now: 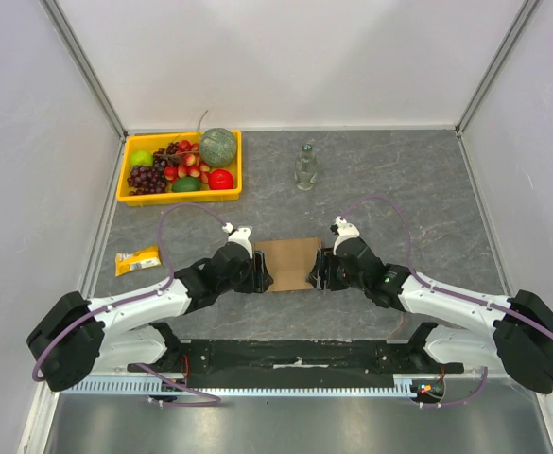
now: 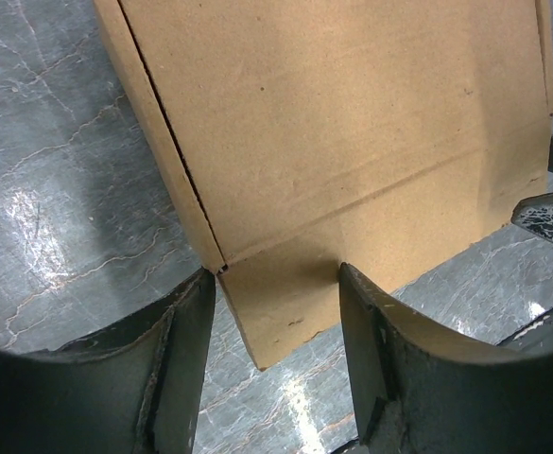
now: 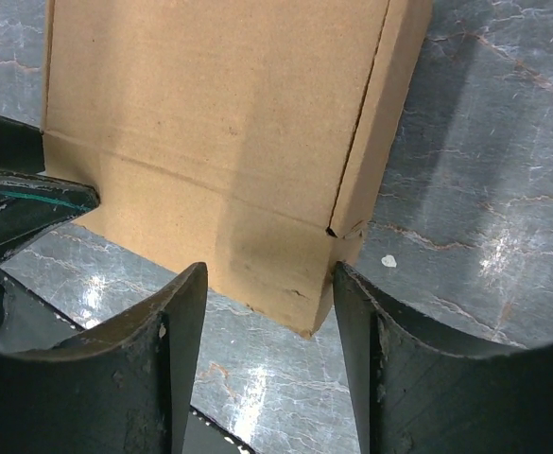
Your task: Fold the paper box
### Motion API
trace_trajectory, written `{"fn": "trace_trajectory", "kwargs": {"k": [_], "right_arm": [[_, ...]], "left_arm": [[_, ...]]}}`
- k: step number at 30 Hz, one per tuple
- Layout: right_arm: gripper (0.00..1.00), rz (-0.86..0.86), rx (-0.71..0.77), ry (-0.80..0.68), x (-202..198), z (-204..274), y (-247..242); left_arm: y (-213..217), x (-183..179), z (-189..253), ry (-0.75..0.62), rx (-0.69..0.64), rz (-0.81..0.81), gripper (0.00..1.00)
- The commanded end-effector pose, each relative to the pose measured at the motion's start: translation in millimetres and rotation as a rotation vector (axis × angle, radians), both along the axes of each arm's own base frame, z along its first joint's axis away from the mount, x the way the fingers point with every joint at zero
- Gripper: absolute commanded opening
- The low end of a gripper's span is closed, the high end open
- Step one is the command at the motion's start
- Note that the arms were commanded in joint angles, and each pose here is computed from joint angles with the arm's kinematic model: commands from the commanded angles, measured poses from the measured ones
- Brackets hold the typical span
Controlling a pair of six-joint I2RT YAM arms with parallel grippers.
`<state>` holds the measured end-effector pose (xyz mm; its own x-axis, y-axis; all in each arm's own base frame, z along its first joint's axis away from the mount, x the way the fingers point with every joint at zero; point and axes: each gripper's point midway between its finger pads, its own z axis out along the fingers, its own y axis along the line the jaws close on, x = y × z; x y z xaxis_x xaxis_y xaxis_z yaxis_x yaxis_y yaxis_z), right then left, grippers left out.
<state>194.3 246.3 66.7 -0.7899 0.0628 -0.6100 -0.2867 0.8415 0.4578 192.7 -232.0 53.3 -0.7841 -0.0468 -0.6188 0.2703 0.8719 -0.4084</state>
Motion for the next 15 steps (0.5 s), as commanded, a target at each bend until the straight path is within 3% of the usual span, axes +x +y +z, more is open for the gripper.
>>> {"fn": "trace_trajectory", "kwargs": {"k": [1,15], "right_arm": [[0.62,0.008,0.050,-0.003,0.4,6.5,8.5],[0.56,0.003,0.031,0.015,-0.9,-2.0,6.6]], "left_arm": [[-8.6,3.4,5.2,-0.010,-0.047,0.012,0.60],[-7.7,3.4,1.9,-0.010,-0.035,0.007,0.60]]}}
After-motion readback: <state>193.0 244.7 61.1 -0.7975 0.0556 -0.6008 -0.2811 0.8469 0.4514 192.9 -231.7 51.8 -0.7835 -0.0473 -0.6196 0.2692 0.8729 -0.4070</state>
